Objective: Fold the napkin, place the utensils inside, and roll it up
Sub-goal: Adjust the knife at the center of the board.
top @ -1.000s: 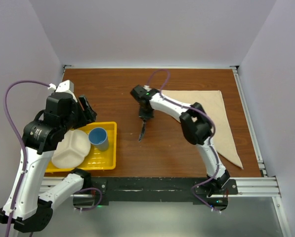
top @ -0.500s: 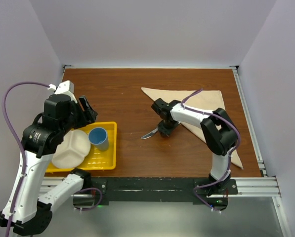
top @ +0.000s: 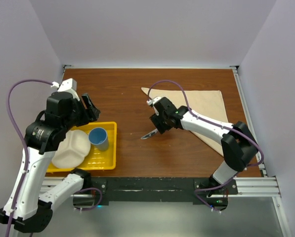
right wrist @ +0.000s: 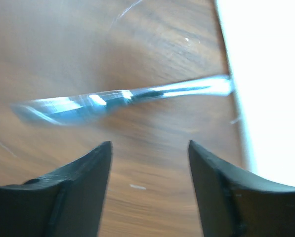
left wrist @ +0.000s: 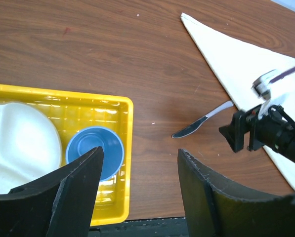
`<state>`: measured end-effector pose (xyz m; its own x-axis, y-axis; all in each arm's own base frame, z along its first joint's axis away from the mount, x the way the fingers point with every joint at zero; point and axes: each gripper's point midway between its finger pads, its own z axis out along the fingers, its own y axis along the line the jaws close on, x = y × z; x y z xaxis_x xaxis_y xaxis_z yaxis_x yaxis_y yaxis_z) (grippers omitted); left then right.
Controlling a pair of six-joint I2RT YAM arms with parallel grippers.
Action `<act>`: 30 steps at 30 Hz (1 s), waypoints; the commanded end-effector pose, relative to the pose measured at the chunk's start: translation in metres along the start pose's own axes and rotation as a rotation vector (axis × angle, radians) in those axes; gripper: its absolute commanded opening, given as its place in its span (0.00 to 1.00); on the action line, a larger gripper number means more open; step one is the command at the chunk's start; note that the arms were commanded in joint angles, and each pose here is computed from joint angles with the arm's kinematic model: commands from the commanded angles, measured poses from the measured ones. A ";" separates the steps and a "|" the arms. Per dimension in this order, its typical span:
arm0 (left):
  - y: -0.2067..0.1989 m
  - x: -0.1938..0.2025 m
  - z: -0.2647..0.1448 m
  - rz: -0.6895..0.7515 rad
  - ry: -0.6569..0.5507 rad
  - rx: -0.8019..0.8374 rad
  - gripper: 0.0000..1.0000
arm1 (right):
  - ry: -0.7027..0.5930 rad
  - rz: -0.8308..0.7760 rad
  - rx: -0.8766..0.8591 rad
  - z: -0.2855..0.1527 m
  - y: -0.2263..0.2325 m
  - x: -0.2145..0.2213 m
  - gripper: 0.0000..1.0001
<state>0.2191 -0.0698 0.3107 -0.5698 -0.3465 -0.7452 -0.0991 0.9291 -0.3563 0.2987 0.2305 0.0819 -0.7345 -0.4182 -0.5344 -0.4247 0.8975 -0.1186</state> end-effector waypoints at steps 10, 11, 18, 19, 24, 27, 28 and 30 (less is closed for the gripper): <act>-0.019 0.012 0.018 0.008 0.114 0.067 0.66 | -0.097 -1.026 -0.446 0.032 -0.006 -0.030 0.71; -0.019 0.011 0.016 0.008 0.109 0.068 0.66 | -0.087 -1.033 -0.462 0.034 -0.006 -0.031 0.71; -0.014 0.007 0.012 0.000 0.097 0.035 0.65 | -0.067 -1.023 -0.614 0.046 0.008 -0.035 0.67; -0.013 0.006 0.012 0.000 0.091 0.027 0.65 | -0.063 -1.028 -0.623 0.046 0.009 -0.034 0.66; -0.012 0.005 0.014 0.002 0.083 0.021 0.65 | -0.034 -1.045 -0.618 0.054 0.006 -0.026 0.66; -0.011 0.007 0.017 0.004 0.087 0.019 0.65 | -0.023 -1.051 -0.622 0.058 0.006 -0.023 0.65; -0.011 0.007 0.019 0.004 0.089 0.019 0.65 | -0.020 -1.050 -0.623 0.060 0.006 -0.023 0.65; -0.012 0.006 0.019 0.008 0.088 0.020 0.65 | -0.012 -1.052 -0.624 0.062 0.006 -0.022 0.64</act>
<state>0.2272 -0.0862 0.2906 -0.6679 -0.3193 -0.6723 -0.0848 0.9300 -0.3575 0.3419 0.2468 0.0358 0.0880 -0.9079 -0.4099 -0.9953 -0.0638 -0.0723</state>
